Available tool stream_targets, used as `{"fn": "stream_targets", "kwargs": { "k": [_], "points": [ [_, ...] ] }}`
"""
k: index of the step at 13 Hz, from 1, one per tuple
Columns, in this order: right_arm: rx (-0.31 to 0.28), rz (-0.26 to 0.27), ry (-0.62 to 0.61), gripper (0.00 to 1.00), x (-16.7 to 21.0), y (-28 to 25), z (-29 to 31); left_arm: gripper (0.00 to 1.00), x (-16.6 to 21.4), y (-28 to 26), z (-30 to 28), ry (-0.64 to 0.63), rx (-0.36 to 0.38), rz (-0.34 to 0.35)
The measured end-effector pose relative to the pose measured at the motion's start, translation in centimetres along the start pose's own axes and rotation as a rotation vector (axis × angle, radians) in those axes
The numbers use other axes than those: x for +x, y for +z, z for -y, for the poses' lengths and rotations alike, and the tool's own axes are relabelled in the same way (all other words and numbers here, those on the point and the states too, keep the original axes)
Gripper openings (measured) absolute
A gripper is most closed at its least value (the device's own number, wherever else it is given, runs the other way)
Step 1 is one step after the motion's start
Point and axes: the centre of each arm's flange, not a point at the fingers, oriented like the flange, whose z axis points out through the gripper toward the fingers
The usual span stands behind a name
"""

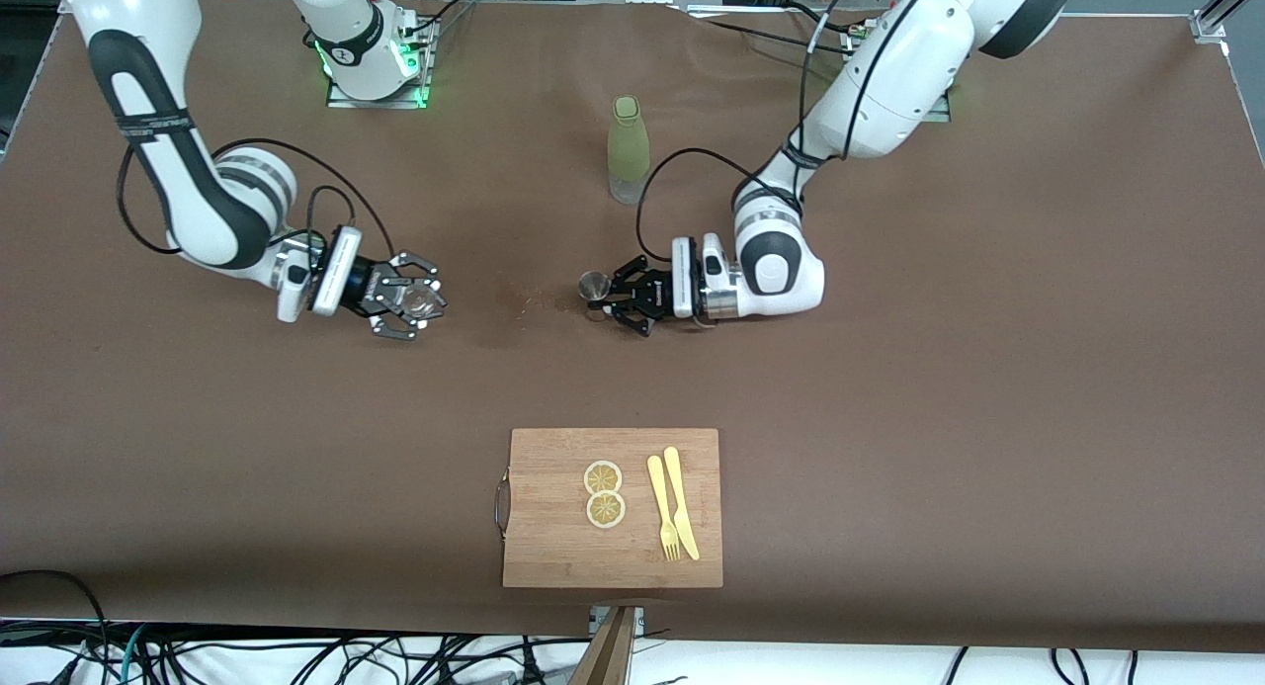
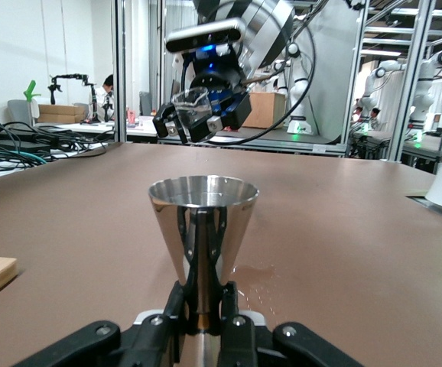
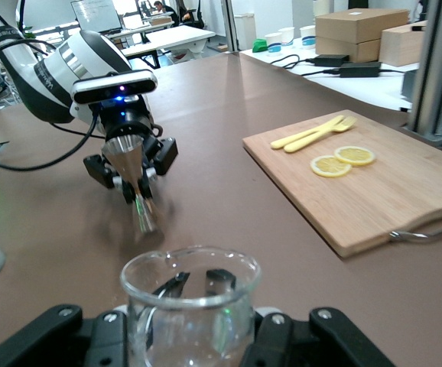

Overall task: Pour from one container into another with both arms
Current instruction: 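Turn the jigger upright and move both grippers apart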

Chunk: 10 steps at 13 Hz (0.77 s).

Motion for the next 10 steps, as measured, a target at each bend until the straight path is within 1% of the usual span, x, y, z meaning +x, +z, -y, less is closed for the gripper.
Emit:
{"fn": "stream_targets", "kwargs": {
  "k": [3, 5, 7, 10],
  "points": [
    [-0.011, -0.015, -0.015, 0.18, -2.8, -1.8, -2.2, 0.21, -1.2, -3.7, 1.3, 0.026, -0.053, -0.002],
    [0.017, -0.021, -0.03, 0.18, -4.4, -2.8, -3.4, 0.21, -1.8, -6.4, 2.2, 0.047, -0.101, -0.006],
    [0.059, -0.038, -0.046, 0.18, -5.5, -3.8, -5.1, 0.21, -2.5, -9.8, 3.1, 0.069, -0.153, -0.006],
    [0.106, -0.05, -0.056, 0.18, -8.0, -6.2, -6.9, 0.21, -3.2, -14.9, 4.2, 0.094, -0.231, 0.011]
  ]
}}
